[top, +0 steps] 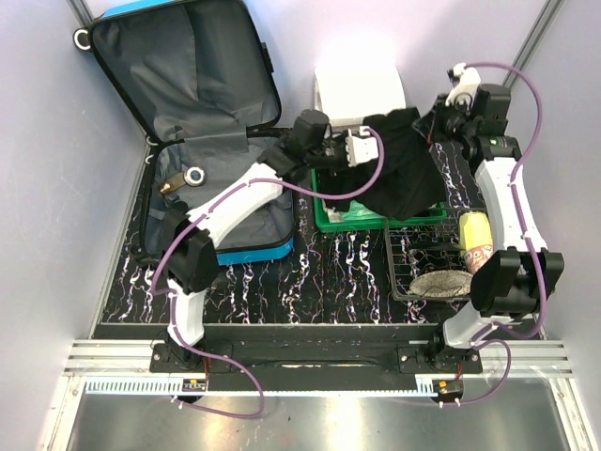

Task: Open, take out, and arrange the luggage

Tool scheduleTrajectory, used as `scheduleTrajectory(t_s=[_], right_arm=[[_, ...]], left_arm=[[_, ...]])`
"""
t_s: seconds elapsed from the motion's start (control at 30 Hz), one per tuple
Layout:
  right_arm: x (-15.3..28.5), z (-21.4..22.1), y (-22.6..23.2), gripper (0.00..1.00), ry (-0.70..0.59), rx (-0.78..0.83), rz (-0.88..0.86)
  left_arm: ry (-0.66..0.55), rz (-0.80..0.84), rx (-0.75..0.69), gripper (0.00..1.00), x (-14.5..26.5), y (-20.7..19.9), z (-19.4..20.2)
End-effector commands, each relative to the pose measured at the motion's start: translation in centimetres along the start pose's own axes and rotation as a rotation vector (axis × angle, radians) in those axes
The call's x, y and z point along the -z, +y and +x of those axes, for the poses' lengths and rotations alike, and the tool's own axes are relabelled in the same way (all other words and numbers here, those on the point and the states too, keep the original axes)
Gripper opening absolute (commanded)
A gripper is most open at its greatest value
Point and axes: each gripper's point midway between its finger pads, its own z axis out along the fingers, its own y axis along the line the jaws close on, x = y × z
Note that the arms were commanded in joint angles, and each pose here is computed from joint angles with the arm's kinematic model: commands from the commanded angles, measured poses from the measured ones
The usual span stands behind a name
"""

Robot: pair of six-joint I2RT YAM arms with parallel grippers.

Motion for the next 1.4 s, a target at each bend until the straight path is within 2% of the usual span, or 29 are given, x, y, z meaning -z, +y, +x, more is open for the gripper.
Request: scheduleTrajectory(t_s=[0.0, 0.1, 0.17, 0.2, 0.3, 0.37, 0.43, 0.5, 0.57, 0.63, 0.7, 0.87, 0.93, 1.03, 1.13, 1.27, 1.3, 1.37], right_arm=[[0.3, 6.0, -7.7, 0.00, 0.102, 0.032, 0.191], [0.2, 9.8, -10.5, 0.00, 0.184, 0.012, 0.225], [0.1, 10.8, -11.1, 0.00, 0.211, 0.020, 0.224], [0.2, 11.4, -11.7, 0.00, 0.229, 0.015, 0.238], [0.6, 11.9, -12.2, 0.00, 0.252, 0.001, 0.249], [0.8, 11.5, -12.5, 0.00, 0.251, -0.005, 0.258], [0.8, 10.9, -12.6, 0.01, 0.246, -0.024, 0.262], [0.6, 10.5, -12.4, 0.23, 0.244, -0.039, 0.250], [0.5, 8.8, -12.0, 0.54, 0.218, -0.052, 0.237], [0.6, 7.4, -11.4, 0.66, 0.202, -0.067, 0.216], [0.7, 6.5, -10.9, 0.77, 0.193, -0.074, 0.202], [1.3, 2.5, -7.3, 0.84, 0.135, -0.022, 0.083], [1.2, 2.3, -3.6, 0.85, 0.153, 0.061, -0.010], [0.5, 4.7, 1.9, 0.83, 0.233, 0.153, -0.143], [-0.5, 8.5, 4.8, 0.79, 0.335, 0.150, -0.218], [-3.1, 12.1, 3.0, 0.80, 0.426, 0.171, -0.184], [-4.9, 13.3, 1.4, 0.81, 0.442, 0.183, -0.144], [-6.8, 13.2, -0.1, 0.82, 0.439, 0.236, -0.120]], left_arm=[[0.011, 0.030, -0.019, 0.14, -2.0, -1.5, 1.3], [0.086, 0.071, -0.007, 0.34, -2.3, -3.0, 3.4], [0.108, 0.074, 0.013, 0.43, -1.7, -3.0, 3.5], [0.133, 0.085, 0.026, 0.55, -1.2, -3.3, 3.5], [0.153, 0.089, 0.069, 0.74, 0.9, -3.2, 2.6], [0.163, 0.068, 0.133, 0.93, 2.5, -2.6, 2.1], [0.161, 0.081, 0.213, 0.99, 4.8, -2.4, 0.7], [0.162, 0.112, 0.305, 0.99, 7.2, -2.0, 0.7], [0.164, 0.095, 0.380, 0.99, 9.7, -0.9, 1.0], [0.171, 0.102, 0.426, 0.99, 11.8, -0.8, 1.3], [0.206, 0.073, 0.481, 0.99, 13.6, -0.1, 3.3], [0.264, -0.009, 0.597, 0.99, 17.8, 1.6, 7.5], [0.282, -0.027, 0.624, 0.99, 18.8, 1.6, 8.6], [0.297, -0.056, 0.654, 0.99, 20.2, 1.8, 9.7], [0.296, -0.071, 0.664, 0.99, 20.8, 1.9, 10.0], [0.292, -0.075, 0.662, 0.99, 21.3, 1.6, 9.9], [0.294, -0.073, 0.661, 0.99, 21.1, 1.4, 10.1], [0.295, -0.074, 0.659, 0.99, 21.1, 1.2, 10.3]])
